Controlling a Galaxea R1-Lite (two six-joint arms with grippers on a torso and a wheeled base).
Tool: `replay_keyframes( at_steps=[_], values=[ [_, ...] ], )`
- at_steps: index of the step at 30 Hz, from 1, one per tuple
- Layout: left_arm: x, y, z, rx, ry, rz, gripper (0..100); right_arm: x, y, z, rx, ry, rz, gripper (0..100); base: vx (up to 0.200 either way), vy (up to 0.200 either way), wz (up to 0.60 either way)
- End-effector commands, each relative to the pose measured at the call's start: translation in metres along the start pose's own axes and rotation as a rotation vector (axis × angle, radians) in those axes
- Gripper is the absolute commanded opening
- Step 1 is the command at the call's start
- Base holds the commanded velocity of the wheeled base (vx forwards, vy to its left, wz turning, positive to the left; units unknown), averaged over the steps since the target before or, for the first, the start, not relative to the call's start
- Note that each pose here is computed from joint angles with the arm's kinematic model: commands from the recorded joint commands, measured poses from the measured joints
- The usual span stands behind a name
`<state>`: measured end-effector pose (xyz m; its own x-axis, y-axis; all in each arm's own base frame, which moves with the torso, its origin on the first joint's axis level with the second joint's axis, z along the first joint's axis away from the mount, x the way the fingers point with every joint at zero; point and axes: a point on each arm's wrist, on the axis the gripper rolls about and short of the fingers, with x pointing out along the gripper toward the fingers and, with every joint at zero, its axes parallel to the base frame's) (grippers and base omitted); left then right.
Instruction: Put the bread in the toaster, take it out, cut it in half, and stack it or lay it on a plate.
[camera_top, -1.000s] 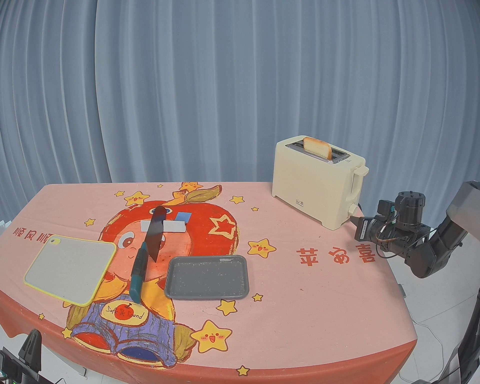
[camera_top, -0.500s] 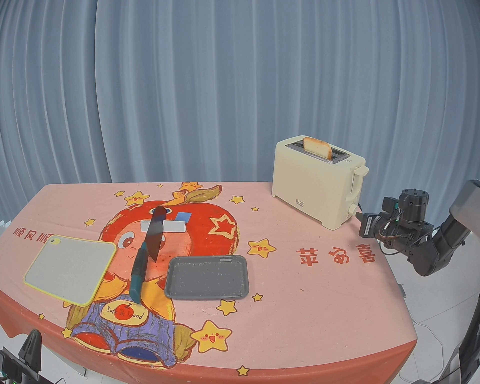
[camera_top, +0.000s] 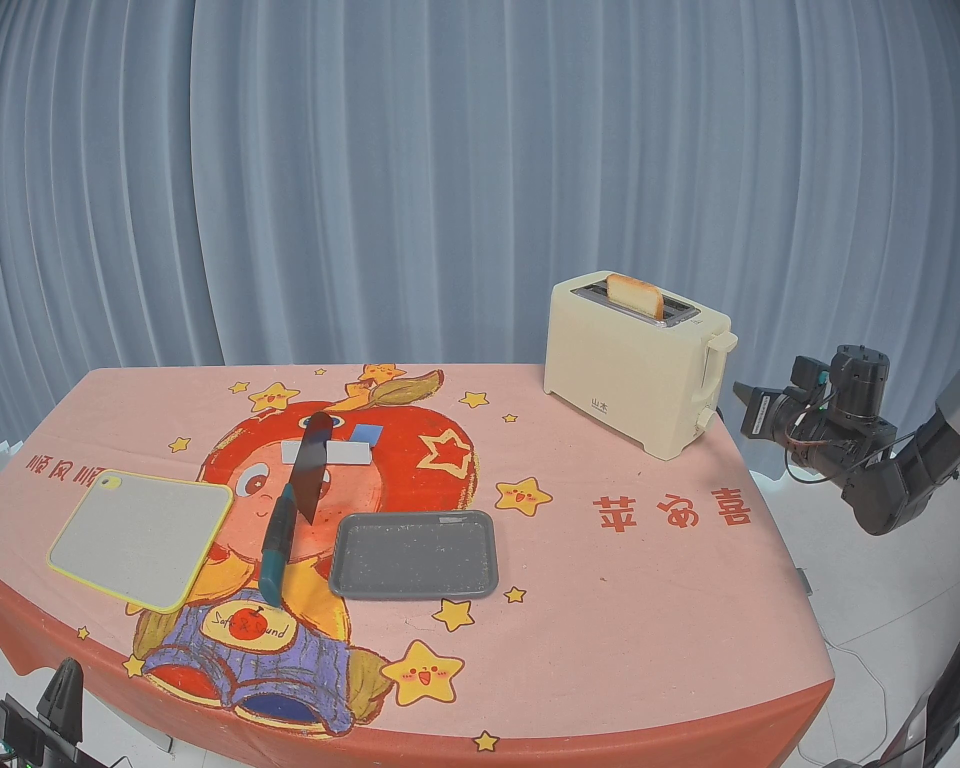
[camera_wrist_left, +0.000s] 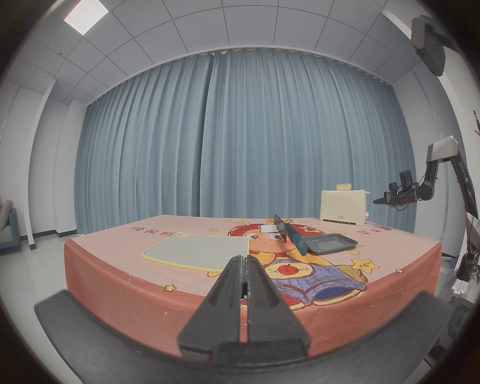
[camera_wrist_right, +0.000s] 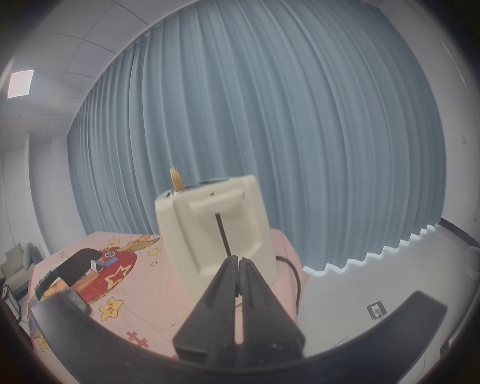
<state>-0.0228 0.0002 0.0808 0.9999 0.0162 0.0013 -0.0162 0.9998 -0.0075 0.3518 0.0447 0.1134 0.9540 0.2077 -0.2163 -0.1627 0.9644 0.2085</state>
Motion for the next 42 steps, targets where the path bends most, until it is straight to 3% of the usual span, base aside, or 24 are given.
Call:
replay_keyframes(
  at_steps=[1, 13, 16, 22, 30, 42],
  values=[
    [0.001, 0.000, -0.005, 0.000, 0.018, 0.002, 0, -0.014, 0.002, 0.022, -0.005, -0.069, 0.005, 0, 0.000, 0.000, 0.00],
    [0.001, 0.000, -0.005, 0.000, 0.020, 0.001, 0, -0.017, 0.013, 0.056, -0.012, -0.187, 0.067, 0, 0.000, 0.000, 0.00],
    [0.001, 0.000, -0.005, 0.000, 0.020, 0.001, 0, -0.004, 0.012, 0.050, -0.020, -0.206, 0.073, 0, 0.000, 0.000, 0.00],
    [0.001, 0.000, -0.005, 0.000, 0.020, 0.001, 0, 0.028, 0.006, 0.031, -0.037, -0.368, 0.104, 0, 0.000, 0.000, 0.00],
    [0.001, 0.000, -0.005, 0.000, 0.020, 0.001, 0, 0.033, 0.004, 0.022, -0.037, -0.353, 0.102, 0, 0.000, 0.000, 0.00],
    [0.001, 0.000, -0.005, 0.000, 0.018, 0.001, 0, 0.029, 0.007, 0.004, -0.052, -0.264, 0.095, 0, 0.000, 0.000, 0.00]
  ],
)
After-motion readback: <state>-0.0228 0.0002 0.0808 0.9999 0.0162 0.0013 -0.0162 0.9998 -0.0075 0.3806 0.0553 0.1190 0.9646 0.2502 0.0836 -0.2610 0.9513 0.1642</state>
